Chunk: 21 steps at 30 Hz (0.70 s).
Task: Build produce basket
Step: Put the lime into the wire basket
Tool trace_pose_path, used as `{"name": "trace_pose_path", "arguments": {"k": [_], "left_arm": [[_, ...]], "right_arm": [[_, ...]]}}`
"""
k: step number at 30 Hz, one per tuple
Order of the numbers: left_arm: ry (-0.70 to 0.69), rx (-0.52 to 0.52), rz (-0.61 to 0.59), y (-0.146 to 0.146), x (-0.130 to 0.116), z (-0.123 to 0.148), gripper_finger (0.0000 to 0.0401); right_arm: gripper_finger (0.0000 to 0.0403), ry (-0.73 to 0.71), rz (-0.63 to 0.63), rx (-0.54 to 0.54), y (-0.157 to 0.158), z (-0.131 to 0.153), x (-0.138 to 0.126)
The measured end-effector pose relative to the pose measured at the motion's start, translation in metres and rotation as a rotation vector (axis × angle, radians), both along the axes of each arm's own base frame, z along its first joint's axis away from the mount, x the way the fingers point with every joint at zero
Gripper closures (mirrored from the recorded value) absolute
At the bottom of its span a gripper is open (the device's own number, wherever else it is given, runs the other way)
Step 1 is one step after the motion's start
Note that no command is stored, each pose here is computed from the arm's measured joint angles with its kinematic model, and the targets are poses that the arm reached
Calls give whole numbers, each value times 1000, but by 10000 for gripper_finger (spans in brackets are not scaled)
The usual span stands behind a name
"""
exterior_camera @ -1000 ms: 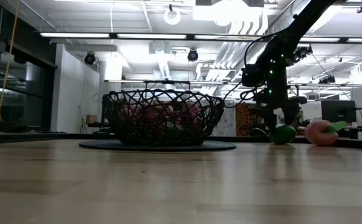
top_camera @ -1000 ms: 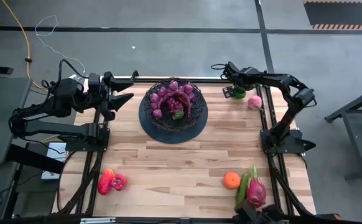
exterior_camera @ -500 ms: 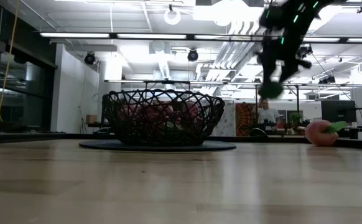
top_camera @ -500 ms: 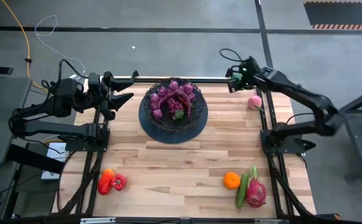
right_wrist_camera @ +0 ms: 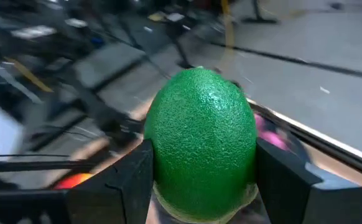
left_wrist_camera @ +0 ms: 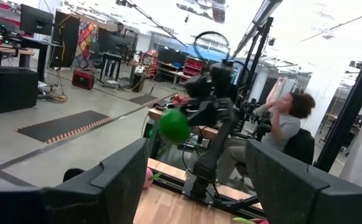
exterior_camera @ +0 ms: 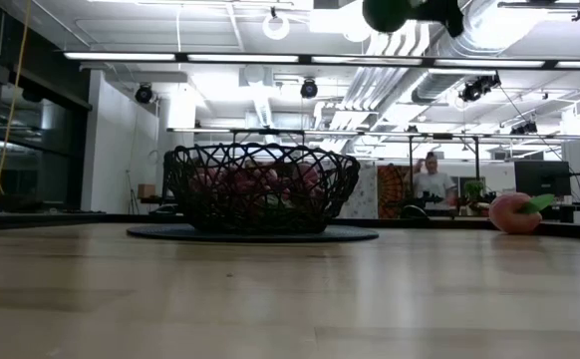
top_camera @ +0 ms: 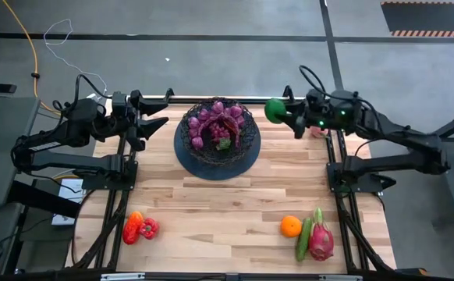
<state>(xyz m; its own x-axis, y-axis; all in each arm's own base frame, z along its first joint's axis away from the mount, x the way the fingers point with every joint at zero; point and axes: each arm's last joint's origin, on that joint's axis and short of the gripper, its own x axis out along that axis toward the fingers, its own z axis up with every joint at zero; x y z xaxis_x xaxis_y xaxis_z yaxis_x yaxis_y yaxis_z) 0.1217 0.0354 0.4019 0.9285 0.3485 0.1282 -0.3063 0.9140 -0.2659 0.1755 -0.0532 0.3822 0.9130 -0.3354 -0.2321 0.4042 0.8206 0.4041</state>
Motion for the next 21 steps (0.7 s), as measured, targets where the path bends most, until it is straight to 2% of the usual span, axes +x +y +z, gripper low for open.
{"name": "trace_pose_path", "arguments": {"k": [7,13,18,21], "left_arm": [[0,0,0,0,0,0,145],[-1,0,0,0,0,0,145],[2,0,0,0,0,0,145],[4,-1,0,0,0,0,145]], "right_arm": [[182,-100,60,-54,9,10,6],[182,-108,72,-68,10,12,7],[182,-109,91,-64,10,12,7],[182,-114,109,-26,10,8,19]]}}
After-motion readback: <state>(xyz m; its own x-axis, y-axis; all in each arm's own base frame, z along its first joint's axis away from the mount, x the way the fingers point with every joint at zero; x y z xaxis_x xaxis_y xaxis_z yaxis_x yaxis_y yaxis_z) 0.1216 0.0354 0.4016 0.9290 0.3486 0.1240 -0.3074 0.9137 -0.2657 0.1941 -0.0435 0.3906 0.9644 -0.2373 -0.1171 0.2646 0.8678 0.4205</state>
